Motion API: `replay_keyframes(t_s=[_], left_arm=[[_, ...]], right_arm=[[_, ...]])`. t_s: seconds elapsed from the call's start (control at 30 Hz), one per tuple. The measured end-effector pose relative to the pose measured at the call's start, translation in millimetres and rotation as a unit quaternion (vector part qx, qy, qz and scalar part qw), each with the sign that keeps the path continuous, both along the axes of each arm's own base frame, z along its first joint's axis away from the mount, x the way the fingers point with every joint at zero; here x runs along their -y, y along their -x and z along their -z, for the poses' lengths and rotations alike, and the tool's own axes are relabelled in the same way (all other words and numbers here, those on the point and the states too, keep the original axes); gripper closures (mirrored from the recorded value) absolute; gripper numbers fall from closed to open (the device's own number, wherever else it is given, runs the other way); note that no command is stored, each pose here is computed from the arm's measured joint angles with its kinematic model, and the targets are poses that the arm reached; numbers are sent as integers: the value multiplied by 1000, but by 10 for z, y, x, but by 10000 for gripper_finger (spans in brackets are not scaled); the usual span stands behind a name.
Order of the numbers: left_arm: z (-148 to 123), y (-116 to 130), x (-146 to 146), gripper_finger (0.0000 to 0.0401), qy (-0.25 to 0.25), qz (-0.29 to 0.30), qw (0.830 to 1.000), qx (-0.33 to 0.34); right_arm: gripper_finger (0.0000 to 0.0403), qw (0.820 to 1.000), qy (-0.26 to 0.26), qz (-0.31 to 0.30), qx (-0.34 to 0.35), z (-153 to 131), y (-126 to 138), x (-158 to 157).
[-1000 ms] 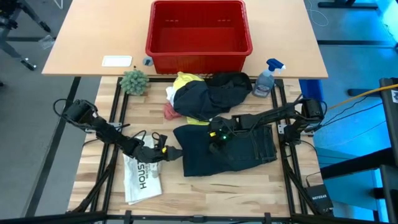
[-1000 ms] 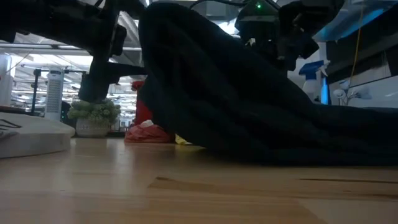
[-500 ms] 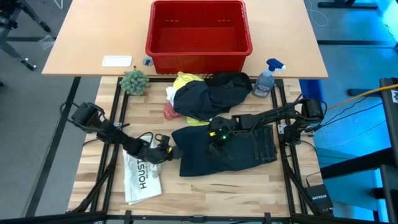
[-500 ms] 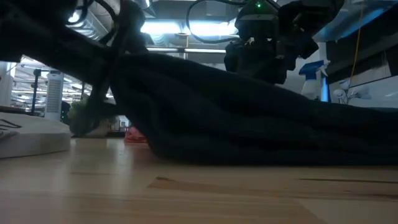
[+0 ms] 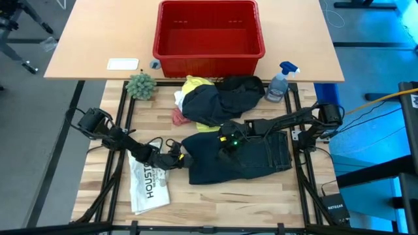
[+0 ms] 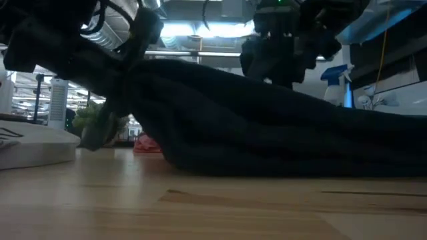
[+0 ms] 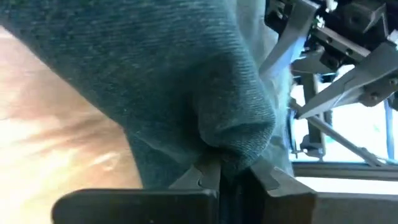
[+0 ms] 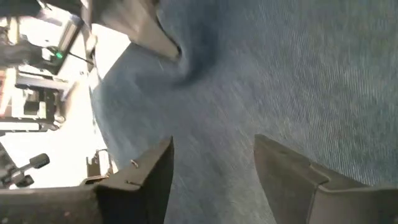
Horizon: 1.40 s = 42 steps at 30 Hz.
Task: Fold laundry
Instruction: Fold the black jean
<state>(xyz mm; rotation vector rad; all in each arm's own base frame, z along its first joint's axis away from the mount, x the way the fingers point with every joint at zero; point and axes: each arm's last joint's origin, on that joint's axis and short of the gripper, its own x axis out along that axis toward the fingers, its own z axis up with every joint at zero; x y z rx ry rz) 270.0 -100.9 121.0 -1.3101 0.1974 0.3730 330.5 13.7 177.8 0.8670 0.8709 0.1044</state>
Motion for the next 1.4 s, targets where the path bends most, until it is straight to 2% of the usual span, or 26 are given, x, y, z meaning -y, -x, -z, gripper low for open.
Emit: replay_keyframes(t_s=[0.23,0.4,0.53,0.67,0.87,1.0,1.2,1.3,1.4], left_arm=[[-426,54,154,394,-46,48,995,74],[-763,299,273,395,-73,76,990,91],[-995,583,352,395,-85,94,988,90],[-1219,848,383,395,-99,93,986,98],[-1420,990,325,395,-133,83,983,92],[-1468,961,297,395,-146,77,982,94],[-1470,922,260,395,-153,87,980,90],[-1463,898,252,395,-151,91,980,89],[-1483,857,222,396,-153,90,979,99]], right_arm=[[191,999,31,30,23,-457,173,24],[191,996,65,53,22,-795,380,46],[191,993,89,69,-28,-892,618,62],[191,983,115,68,-126,-806,841,60],[206,989,86,31,-112,-672,806,-267],[259,990,82,48,-106,-476,733,-497],[388,991,67,85,-82,-160,498,-632],[389,991,45,107,-73,-26,346,-621],[395,991,22,103,-86,180,237,-641]])
